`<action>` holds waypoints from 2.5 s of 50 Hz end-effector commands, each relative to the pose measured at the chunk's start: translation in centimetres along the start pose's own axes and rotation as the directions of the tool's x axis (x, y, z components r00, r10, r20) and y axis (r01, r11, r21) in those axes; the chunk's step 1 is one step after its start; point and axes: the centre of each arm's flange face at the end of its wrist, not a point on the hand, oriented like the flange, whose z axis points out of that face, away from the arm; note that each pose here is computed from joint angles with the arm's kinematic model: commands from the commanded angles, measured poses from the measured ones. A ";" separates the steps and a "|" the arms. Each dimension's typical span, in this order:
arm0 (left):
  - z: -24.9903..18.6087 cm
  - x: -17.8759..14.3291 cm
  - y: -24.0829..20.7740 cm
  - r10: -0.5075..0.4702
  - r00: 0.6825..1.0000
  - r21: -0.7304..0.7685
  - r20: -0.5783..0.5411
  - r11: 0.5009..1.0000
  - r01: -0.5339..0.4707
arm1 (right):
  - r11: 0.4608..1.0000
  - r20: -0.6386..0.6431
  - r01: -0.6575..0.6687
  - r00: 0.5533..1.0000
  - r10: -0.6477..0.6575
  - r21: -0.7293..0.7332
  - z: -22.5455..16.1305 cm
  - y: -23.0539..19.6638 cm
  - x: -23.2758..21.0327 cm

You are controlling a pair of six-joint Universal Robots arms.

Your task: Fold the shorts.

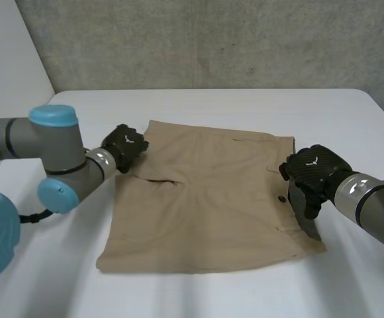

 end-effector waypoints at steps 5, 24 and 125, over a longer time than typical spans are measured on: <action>-3.8 0.1 0.4 -0.022 0.999 -0.122 0.026 0.992 0.025 | 1.000 0.004 0.000 1.000 0.000 -0.002 0.0 0.0 -0.1; -13.0 -1.3 -4.7 -0.344 0.936 -0.044 0.073 0.937 0.347 | 0.995 0.038 -0.042 0.998 0.046 -0.089 -2.2 0.6 0.2; -23.0 7.2 -2.9 -0.422 0.907 -0.201 -0.005 0.889 0.412 | 0.982 0.101 -0.189 0.976 0.191 -0.023 -5.9 4.9 -2.4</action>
